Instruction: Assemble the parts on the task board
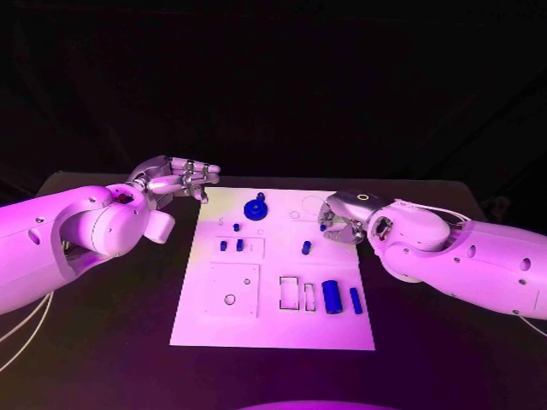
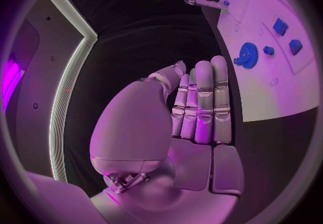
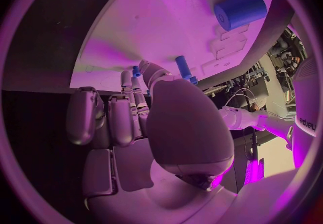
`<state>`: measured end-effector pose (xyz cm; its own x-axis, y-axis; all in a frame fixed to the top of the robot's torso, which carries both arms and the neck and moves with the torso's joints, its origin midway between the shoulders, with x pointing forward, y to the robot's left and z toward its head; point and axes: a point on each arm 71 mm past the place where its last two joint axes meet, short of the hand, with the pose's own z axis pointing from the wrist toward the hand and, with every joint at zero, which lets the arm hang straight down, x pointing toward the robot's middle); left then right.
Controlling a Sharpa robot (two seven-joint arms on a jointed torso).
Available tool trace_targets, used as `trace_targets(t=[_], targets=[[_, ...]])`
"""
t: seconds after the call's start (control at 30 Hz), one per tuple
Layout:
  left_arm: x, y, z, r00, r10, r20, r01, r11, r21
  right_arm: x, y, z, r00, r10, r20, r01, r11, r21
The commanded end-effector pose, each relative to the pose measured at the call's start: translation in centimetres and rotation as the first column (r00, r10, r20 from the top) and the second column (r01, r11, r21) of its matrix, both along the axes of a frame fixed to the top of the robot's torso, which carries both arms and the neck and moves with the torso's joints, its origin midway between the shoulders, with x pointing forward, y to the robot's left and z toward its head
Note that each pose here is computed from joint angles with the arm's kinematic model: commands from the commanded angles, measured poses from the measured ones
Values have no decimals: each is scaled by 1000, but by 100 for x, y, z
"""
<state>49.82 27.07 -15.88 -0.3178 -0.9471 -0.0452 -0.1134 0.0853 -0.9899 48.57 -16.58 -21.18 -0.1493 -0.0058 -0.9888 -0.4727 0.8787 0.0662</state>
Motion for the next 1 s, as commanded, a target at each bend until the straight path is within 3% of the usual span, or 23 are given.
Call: trace_targets(t=[0.03, 0.7, 1.0], targets=[[4, -2, 28, 1000, 8, 14, -7, 999, -45, 6, 21, -29, 1000, 5, 0, -5, 1000, -25], [-4, -22, 25, 1000, -4, 6, 4, 999, -47, 42, 56, -135, 999, 7, -43, -7, 1000, -14], [-6, -31, 24, 1000, -10, 3, 10, 999, -48, 60, 31, -135, 1000, -7, -28, 7, 1000, -11]])
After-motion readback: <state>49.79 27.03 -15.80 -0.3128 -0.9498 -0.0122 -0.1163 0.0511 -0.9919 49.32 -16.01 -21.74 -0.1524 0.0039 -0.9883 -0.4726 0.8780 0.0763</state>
